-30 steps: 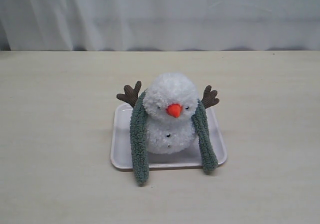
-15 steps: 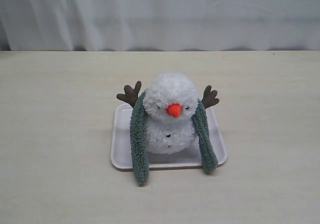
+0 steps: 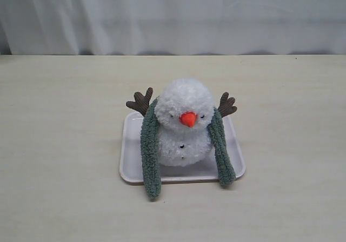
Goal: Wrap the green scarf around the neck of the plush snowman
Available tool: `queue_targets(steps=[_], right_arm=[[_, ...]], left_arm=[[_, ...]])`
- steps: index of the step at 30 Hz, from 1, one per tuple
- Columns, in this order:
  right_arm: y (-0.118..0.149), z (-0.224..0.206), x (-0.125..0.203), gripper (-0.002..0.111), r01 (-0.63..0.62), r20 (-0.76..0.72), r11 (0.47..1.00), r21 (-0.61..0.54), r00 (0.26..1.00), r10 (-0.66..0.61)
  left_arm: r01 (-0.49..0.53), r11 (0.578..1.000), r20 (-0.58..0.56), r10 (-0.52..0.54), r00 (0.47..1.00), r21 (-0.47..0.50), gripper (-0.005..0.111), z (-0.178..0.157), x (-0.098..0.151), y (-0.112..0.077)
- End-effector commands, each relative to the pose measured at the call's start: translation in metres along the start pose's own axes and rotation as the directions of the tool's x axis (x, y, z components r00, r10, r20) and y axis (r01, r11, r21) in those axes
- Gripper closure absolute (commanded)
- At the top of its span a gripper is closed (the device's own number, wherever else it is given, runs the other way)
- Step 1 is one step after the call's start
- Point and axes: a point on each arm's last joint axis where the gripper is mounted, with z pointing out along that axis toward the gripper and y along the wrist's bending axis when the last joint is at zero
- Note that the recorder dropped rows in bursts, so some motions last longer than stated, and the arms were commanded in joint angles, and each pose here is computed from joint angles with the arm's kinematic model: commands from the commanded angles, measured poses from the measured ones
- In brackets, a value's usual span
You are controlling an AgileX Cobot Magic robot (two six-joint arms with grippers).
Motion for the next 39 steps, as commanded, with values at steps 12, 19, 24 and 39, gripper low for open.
queue_targets(steps=[12, 19, 24, 39], right_arm=[[-0.001, 0.016, 0.105, 0.064, 0.037, -0.180, 0.999, 0.005, 0.983, -0.036], [-0.001, 0.012, 0.156, 0.064, 0.049, -0.274, 0.999, -0.002, 0.961, -0.048], [-0.002, 0.006, 0.181, 0.064, 0.066, -0.345, 0.998, -0.012, 0.936, -0.066], [-0.002, -0.010, 0.228, 0.064, 0.064, -0.478, 0.998, -0.021, 0.876, -0.066]], left_arm=[[0.000, 1.000, 0.011, -0.001, 1.000, 0.002, 0.107, 0.000, 0.000, 0.000], [0.000, 1.000, 0.011, -0.001, 1.000, 0.002, 0.107, 0.000, 0.000, 0.000], [0.000, 1.000, 0.011, -0.001, 1.000, 0.002, 0.107, 0.000, 0.000, 0.000], [0.000, 1.000, 0.011, -0.001, 1.000, 0.002, 0.107, 0.000, 0.000, 0.000]])
